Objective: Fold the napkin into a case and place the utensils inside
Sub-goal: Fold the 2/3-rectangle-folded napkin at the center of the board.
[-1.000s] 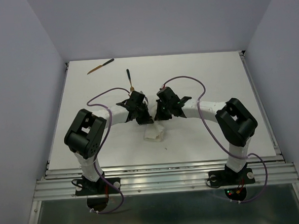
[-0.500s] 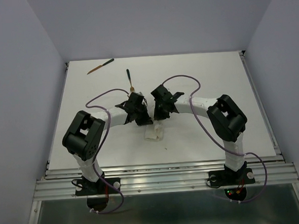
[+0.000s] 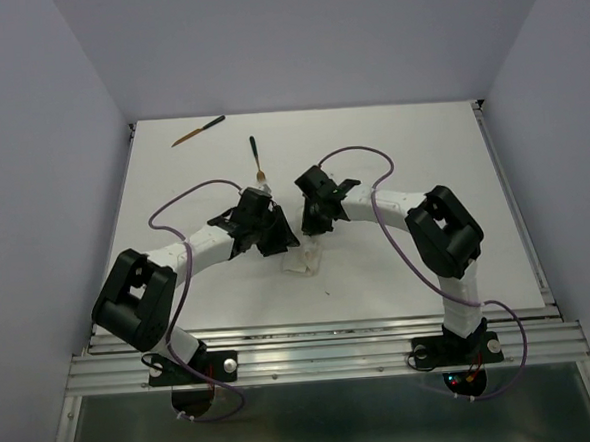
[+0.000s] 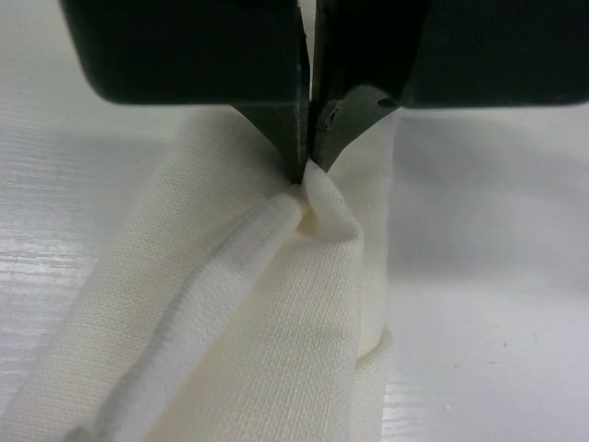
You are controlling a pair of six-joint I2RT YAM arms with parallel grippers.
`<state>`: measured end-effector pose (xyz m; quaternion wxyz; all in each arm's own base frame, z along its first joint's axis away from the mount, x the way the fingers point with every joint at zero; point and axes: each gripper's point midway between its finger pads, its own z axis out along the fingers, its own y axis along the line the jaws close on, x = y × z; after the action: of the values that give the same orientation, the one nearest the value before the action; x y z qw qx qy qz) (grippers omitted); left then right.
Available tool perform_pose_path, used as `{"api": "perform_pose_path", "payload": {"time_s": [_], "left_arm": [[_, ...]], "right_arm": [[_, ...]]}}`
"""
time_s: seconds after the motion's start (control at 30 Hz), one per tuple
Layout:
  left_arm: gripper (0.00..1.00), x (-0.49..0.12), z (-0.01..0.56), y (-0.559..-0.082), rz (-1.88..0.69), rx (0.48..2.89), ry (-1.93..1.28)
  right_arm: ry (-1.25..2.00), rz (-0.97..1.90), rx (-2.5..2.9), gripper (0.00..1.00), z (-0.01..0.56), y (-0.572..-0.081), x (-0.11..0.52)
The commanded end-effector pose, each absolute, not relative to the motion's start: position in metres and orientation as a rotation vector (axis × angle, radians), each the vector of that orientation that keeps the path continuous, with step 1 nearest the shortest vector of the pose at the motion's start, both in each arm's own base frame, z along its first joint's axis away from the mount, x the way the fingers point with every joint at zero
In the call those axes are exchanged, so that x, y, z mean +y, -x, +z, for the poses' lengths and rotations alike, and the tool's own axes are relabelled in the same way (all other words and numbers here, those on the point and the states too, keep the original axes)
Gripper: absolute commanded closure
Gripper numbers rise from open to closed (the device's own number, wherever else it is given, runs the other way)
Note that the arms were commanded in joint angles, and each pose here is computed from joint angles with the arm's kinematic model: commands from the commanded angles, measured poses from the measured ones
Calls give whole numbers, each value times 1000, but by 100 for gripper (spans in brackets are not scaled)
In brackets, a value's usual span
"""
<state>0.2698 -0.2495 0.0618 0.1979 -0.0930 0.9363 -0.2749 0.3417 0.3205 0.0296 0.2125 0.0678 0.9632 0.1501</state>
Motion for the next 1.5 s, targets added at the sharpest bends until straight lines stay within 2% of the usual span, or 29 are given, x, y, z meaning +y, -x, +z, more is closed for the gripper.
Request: {"api": "perform_pose_path", "payload": {"time_s": [0.0,0.03,0.1,0.13,0.17,0.63,0.97,1.2,1.3,1.43,1.47], "left_arm": [[41,-246,67,-256,-806,2618,251],[29,-246,69,-254,-818,2611,245],[16,-249,74,-251,-867,2582,221],[3,-251,76,-251,-886,2570,202],[1,-252,77,-249,-909,2568,185],[1,-265,83,-253,-1006,2499,107],[1,-274,73,-264,-949,2530,50],[1,-265,59,-268,-807,2580,93],[8,-258,58,-272,-751,2573,123],[29,-252,56,-271,-709,2586,144],[32,-250,55,-271,-701,2590,148]], "right_arm": [[-193,298,2704,99,12,-341,309],[-193,298,2704,99,12,-341,309],[-189,296,2706,99,11,-342,309],[-187,296,2706,99,11,-342,310],[-186,299,2707,99,11,-342,310],[-177,307,2705,99,12,-344,313],[-163,314,2704,99,13,-345,315],[-160,311,2711,99,11,-344,314],[-161,309,2708,99,12,-344,314],[-161,306,2708,99,11,-344,313],[-161,306,2708,99,11,-344,313]]}}
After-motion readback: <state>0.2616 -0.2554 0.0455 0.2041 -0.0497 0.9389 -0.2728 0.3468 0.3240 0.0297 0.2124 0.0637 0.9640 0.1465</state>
